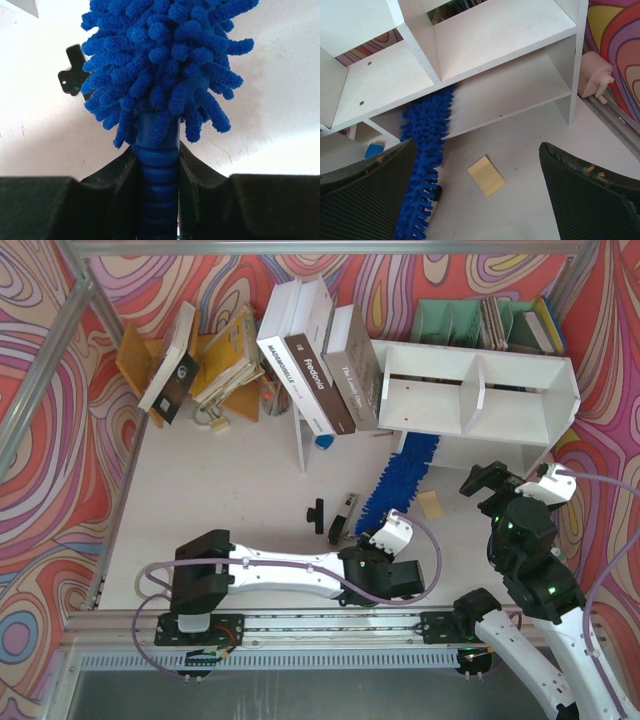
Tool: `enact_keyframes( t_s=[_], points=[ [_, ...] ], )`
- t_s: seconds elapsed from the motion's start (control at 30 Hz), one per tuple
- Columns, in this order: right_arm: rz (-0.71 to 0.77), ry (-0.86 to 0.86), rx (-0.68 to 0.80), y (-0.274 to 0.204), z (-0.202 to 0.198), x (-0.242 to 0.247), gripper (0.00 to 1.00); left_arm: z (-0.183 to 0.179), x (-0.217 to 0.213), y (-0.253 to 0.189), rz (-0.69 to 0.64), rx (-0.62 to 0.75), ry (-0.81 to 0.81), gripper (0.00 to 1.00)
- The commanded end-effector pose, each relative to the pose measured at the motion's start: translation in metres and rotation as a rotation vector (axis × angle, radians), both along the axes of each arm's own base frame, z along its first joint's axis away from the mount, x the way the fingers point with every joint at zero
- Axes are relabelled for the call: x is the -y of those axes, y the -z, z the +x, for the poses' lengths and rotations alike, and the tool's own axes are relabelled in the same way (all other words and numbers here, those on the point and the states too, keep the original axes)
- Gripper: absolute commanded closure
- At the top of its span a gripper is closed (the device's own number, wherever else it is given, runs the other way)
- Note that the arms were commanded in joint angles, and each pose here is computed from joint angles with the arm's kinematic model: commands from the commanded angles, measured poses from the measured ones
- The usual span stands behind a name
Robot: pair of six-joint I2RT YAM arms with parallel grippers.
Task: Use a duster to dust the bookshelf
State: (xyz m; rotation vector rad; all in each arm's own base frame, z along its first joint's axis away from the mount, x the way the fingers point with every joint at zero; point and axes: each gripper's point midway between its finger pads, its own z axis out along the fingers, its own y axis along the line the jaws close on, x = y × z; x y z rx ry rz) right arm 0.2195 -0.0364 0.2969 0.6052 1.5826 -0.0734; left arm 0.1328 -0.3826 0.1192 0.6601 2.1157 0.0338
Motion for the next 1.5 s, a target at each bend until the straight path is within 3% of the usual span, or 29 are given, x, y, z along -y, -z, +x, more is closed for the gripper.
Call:
enact_keyframes(
  t_s=[0.0, 0.33, 0.53, 0.83, 1.17, 1.47],
  points=[
    [0.003, 0.016, 0.005, -0.001, -0.002, 0.003, 0.02, 0.002, -0.005, 0.021, 0.036, -0.044, -0.016, 1.0],
    [0.004, 0.023, 0.01, -0.003, -0.003, 0.004, 0.02, 0.012, -0.008, -0.017, -0.043, 0.04, -0.027, 1.0],
    [0.006, 0.027, 0.013, -0.003, -0.004, 0.005, 0.02, 0.014, -0.007, -0.025, -0.025, 0.062, -0.018, 1.0],
    [0.006, 0.03, 0.017, -0.004, -0.006, 0.006, 0.02, -0.002, 0.021, -0.002, -0.008, -0.029, 0.118, 1.0],
    [0.008, 0.037, 0.025, -0.005, -0.007, 0.008, 0.02, -0.025, 0.049, -0.017, -0.026, -0.003, 0.32, 1.0],
    [0.008, 0.034, 0.027, -0.006, -0.007, 0.007, 0.02, -0.007, 0.014, -0.024, 0.004, 0.043, 0.245, 1.0]
  ],
)
